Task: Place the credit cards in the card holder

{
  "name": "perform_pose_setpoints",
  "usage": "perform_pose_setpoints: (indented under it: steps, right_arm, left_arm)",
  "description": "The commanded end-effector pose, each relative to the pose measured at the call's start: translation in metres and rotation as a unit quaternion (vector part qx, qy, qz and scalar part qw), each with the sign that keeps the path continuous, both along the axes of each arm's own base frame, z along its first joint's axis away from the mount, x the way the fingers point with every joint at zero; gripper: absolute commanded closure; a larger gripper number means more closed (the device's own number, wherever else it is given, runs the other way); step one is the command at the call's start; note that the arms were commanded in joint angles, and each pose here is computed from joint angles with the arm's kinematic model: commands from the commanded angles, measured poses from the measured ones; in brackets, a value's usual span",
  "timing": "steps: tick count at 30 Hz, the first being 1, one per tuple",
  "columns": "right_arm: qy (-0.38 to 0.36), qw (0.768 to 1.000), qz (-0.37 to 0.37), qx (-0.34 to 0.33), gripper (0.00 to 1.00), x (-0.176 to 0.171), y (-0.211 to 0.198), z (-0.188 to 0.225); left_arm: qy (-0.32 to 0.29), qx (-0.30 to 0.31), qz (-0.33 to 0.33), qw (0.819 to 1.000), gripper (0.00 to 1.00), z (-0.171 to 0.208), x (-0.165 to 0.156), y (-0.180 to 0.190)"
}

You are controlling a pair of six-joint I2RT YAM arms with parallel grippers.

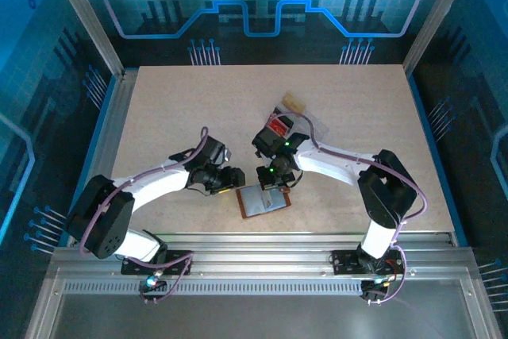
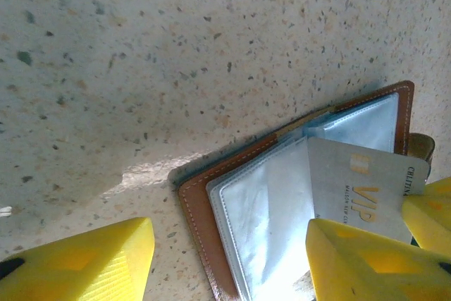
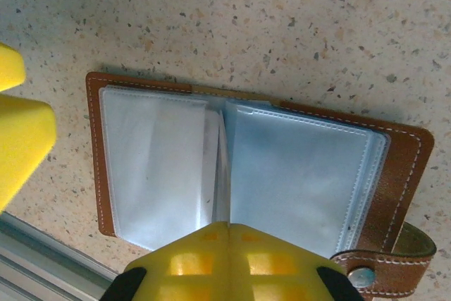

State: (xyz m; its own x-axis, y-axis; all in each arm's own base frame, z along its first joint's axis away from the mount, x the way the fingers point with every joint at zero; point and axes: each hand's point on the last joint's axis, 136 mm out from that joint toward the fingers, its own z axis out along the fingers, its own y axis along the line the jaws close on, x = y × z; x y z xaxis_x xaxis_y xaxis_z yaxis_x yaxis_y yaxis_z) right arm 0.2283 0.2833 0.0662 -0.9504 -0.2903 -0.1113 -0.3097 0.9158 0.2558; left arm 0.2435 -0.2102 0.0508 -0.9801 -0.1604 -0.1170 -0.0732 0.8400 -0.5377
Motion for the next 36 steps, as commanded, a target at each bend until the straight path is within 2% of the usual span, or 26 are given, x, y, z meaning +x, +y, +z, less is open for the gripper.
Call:
perform_pose_setpoints:
  steps: [1,3,7,11,25,36]
  right_arm:
    - [0.012,1.000,-0.001,-0.004,1.00,-0.006,0.004,-0.004]
    - [0.014,1.000,-0.001,-0.004,0.99,-0.006,0.004,-0.005]
    - [0.019,1.000,0.000,-0.003,0.87,-0.008,0.005,-0.007]
    - [0.022,1.000,0.002,0.005,0.82,-0.010,0.007,-0.007]
    - [0.039,0.999,0.010,0.005,0.84,-0.020,0.009,-0.016]
    - [0.037,0.999,0.011,-0.002,0.91,-0.025,0.003,-0.011]
  left_arm:
    - [0.001,0.017,-0.018,1.000,0.41,-0.009,-0.008,-0.003]
    - [0.004,0.021,-0.022,1.000,0.41,-0.012,-0.012,-0.005]
    - [0.010,0.025,-0.025,0.999,0.41,-0.020,-0.018,-0.006]
    - [0.019,0.028,-0.025,0.999,0.41,-0.028,-0.023,-0.008]
    - [0.029,0.028,-0.027,0.999,0.42,-0.039,-0.027,-0.011]
    - [0.028,0.026,-0.032,0.999,0.42,-0.038,-0.029,-0.012]
